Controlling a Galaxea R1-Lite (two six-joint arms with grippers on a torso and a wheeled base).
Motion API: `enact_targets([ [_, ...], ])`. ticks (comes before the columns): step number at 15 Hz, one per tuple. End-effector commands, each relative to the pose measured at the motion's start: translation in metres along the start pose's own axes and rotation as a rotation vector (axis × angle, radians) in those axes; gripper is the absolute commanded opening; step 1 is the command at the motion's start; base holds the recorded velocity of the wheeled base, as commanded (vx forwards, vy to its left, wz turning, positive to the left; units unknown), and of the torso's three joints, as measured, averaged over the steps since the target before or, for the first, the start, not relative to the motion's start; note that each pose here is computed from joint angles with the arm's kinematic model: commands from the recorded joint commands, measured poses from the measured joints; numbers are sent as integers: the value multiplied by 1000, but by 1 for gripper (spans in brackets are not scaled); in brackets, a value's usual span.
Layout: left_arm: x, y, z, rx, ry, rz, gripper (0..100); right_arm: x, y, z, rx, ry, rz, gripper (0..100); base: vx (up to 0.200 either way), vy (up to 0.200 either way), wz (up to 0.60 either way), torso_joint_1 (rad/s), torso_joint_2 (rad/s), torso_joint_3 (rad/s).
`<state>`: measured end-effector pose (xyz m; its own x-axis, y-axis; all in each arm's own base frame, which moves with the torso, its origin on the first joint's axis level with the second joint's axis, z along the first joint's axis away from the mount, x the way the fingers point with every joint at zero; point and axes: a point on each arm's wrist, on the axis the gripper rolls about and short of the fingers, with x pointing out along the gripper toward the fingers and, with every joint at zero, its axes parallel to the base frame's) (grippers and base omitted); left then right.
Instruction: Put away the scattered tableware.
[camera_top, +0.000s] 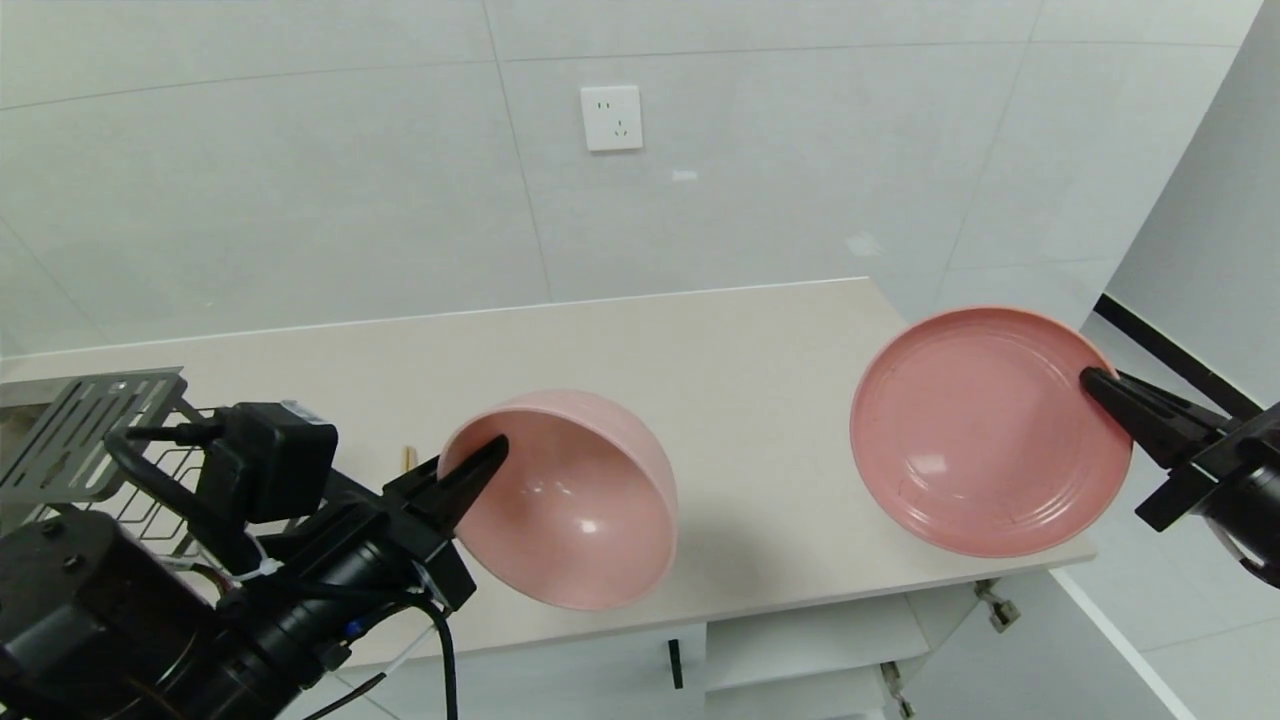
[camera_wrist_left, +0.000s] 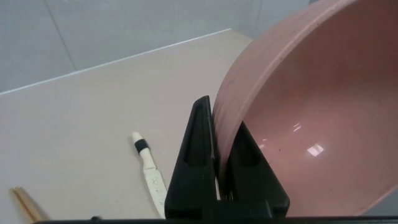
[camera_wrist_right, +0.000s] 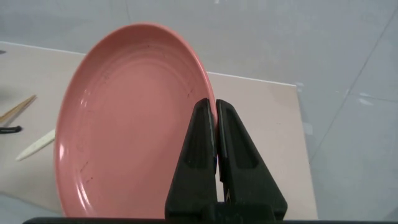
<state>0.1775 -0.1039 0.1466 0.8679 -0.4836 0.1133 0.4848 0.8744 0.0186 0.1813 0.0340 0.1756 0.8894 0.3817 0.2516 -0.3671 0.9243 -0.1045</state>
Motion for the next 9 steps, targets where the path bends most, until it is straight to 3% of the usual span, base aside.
enact_targets([
  [1, -1, 0, 1, 0, -6, 1, 0, 0, 0, 1, -1, -5, 0, 0, -200, 0, 0, 7, 2, 7],
  [5, -2, 0, -3, 0, 17, 0, 0, 0, 0, 1, -1, -5, 0, 0, -200, 0, 0, 1, 4, 0],
  [9, 0, 0, -6, 1, 31, -1, 0, 1, 0, 1, -3, -6, 0, 0, 0, 0, 0, 0, 0, 0],
])
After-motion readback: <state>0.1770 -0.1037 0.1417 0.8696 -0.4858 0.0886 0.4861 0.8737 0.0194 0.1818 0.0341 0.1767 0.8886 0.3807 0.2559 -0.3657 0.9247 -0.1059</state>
